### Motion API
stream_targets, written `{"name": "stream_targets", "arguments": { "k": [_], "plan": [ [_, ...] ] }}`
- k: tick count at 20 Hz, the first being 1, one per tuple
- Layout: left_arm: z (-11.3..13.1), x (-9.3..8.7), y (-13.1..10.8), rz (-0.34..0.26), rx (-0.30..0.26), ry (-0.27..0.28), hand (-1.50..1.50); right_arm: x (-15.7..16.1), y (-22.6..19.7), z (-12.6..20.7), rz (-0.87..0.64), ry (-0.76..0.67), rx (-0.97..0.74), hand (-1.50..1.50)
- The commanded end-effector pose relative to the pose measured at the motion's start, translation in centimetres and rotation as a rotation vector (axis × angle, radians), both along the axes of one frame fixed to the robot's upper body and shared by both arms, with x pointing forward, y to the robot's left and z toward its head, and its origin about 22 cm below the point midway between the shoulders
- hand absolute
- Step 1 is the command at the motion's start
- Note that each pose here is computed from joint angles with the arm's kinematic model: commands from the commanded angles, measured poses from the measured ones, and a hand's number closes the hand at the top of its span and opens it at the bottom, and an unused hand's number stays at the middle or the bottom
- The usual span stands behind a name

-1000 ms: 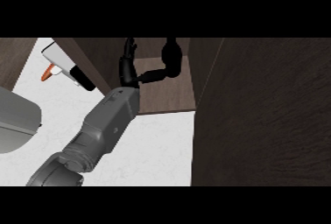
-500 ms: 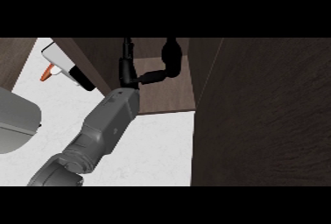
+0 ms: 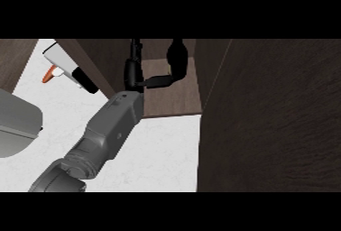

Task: Pick up the wine, place it into the cabinet and close the cabinet

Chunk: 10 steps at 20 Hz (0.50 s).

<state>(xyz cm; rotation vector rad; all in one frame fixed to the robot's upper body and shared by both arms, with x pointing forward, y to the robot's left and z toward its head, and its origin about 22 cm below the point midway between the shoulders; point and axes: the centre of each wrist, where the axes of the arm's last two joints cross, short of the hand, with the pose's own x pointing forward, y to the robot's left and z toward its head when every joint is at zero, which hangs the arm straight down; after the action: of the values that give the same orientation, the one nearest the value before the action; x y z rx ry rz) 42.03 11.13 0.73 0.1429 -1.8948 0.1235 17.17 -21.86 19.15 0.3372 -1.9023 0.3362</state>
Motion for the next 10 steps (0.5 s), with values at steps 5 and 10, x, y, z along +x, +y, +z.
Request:
{"name": "stream_targets", "arguments": {
  "k": [5, 10],
  "plan": [
    [-2.8, -1.5, 1.4, -0.012, -0.06, 0.029, -1.5, -1.5, 0.2, 1.7, 0.028, -0.023, 0.008, -1.5],
    [-2.6, -1.4, 1.4, -0.019, -0.124, 0.01, -1.5, -2.0, -0.6, 1.1, 0.003, -0.017, 0.002, -1.5]
  ]
}}
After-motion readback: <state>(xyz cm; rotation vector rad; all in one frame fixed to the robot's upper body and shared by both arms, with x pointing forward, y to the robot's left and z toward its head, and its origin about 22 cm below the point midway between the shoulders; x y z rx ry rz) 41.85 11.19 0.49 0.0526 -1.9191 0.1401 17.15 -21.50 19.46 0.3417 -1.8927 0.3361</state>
